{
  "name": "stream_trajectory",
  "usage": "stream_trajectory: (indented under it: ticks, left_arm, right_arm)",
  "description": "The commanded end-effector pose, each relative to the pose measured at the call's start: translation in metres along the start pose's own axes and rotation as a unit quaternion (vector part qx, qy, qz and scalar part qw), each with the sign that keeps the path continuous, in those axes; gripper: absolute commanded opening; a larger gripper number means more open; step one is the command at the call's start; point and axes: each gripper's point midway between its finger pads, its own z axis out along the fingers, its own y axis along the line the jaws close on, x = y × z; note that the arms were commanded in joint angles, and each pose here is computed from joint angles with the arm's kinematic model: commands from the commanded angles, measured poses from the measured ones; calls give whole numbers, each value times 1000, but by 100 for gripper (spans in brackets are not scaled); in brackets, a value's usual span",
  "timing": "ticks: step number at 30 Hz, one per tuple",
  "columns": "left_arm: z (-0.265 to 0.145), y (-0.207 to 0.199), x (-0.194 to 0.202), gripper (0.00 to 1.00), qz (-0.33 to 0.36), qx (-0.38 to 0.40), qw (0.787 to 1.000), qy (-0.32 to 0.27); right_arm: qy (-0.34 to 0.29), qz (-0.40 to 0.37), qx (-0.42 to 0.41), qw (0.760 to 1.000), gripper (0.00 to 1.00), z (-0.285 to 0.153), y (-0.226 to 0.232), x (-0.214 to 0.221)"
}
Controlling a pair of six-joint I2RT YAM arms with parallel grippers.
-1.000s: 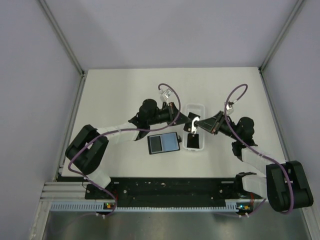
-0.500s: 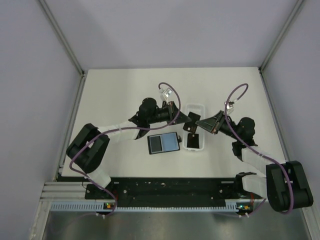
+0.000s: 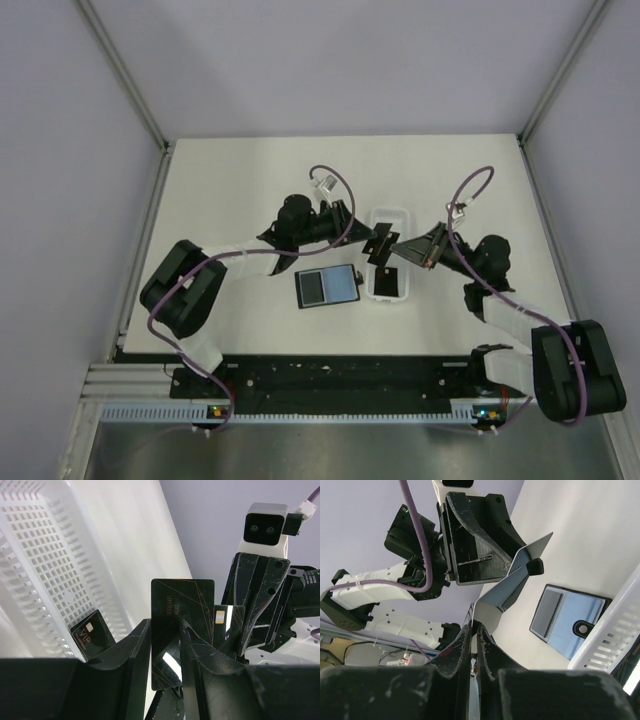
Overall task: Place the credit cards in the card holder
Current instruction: Place the credit card in the storage box.
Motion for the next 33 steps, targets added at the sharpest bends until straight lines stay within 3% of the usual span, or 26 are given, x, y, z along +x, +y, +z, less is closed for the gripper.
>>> stream_trajectory:
  ticks: [1, 10, 17, 25, 33]
  left_arm:
    - [8, -3, -6, 33, 10, 12, 1000, -5]
    - [15, -2, -4, 0, -2, 26, 1000, 0]
    - [17, 1, -3, 0, -5, 28, 1000, 2]
    - [17, 2, -2, 0, -5, 28, 1000, 4]
    - [9, 2, -2, 0, 5, 12, 1000, -1]
  right_arm:
    - [-5, -35, -28, 999, 2, 1, 12, -5]
    - [-25, -23, 51, 998, 0, -2, -19, -9]
    - [-47, -50, 195, 978, 0, -20, -59, -17]
    - [-47, -51, 258, 964, 0, -32, -80, -15]
    - [-11, -55, 261, 964, 0, -30, -84, -9]
